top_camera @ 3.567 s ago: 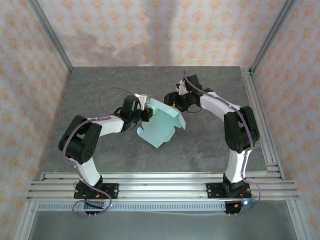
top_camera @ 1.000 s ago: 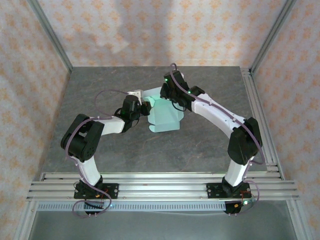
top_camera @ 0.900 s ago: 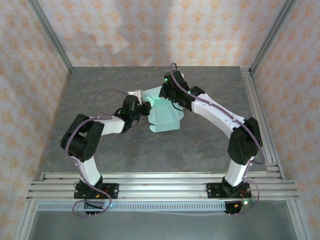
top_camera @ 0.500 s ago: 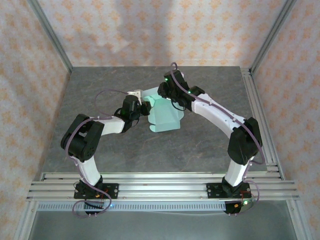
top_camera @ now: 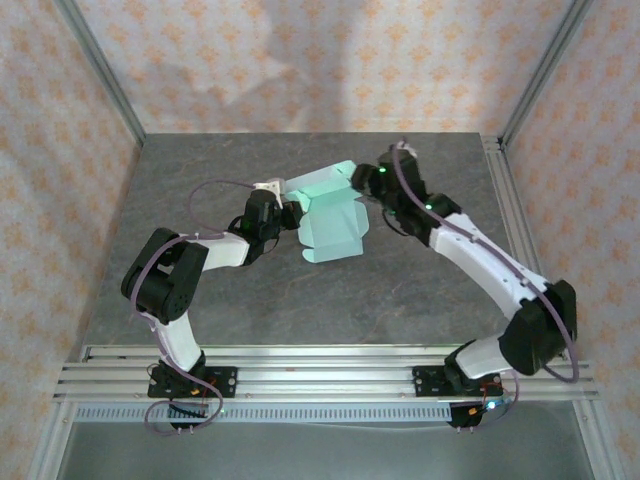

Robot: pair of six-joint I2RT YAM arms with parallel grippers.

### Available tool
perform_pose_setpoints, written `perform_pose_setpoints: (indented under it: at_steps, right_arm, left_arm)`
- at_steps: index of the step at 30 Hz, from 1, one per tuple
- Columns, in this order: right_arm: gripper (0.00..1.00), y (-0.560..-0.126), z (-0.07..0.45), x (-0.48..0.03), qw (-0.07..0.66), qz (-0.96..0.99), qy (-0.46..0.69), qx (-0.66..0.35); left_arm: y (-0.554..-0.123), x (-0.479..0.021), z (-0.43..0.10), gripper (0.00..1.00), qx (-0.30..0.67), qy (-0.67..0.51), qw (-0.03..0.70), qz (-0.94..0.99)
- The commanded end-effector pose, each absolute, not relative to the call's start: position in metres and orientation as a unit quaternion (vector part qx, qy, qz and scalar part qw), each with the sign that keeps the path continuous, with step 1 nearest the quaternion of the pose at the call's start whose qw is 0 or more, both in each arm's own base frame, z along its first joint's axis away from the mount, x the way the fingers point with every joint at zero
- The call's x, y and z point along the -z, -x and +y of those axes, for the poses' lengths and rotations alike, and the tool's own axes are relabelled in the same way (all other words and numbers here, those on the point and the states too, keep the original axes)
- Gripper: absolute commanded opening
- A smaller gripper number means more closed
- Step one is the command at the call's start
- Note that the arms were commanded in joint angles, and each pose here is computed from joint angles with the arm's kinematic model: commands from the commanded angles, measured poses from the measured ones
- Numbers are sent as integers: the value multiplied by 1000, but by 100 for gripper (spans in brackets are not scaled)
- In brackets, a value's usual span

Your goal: Fold the paper box

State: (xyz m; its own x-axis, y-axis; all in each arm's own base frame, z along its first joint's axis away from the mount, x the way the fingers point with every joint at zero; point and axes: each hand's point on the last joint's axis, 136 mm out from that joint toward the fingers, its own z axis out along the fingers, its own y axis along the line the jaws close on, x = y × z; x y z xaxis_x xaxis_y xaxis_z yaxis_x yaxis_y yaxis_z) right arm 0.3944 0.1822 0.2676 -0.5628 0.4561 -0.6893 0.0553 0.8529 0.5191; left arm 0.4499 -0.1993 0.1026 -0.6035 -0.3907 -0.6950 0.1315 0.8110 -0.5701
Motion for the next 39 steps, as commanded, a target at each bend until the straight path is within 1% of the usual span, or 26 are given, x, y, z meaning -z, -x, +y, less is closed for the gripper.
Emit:
perform_pose_setpoints:
  at_steps: [1,4,7,9,13,17,21,32,35,39]
  right_arm:
    - [58,-396,146,-254,437,846,-199,-230]
    - [56,-397,126,-238,420,843,-231,-244]
    - [55,-403,124,-222,397,835,-245,-292]
    - [55,-406,133,-217,380,835,-237,-319]
    - [56,-413,168,-211,329,833,-205,-395]
    - [56,-419,193,-223,313,807,-177,-469]
    - [56,-426,207,-232,301,786,-165,-515]
    - [56,-431,227,-219,265,788,-149,-535]
    - [55,-435,218,-222,290,774,-168,-537]
    - [55,-441,187,-219,329,755,-224,-521]
  left_arm:
    - [-453,-127,-197,3,327,85,459,822]
    - [-453,-133,-198,3,341,89,460,815]
    - [-453,-139,-200,3,360,93,457,808]
    - [-453,-143,-202,3,370,92,456,804]
    - [-453,-149,-204,3,382,93,455,799]
    - [-453,-150,-206,3,387,94,453,798]
    - [-453,-152,-207,3,392,94,452,796]
    - [-454,-156,-208,3,398,94,452,792]
    - [-454,-156,-206,3,400,99,451,792]
    - [-454,-158,-203,3,403,104,452,789]
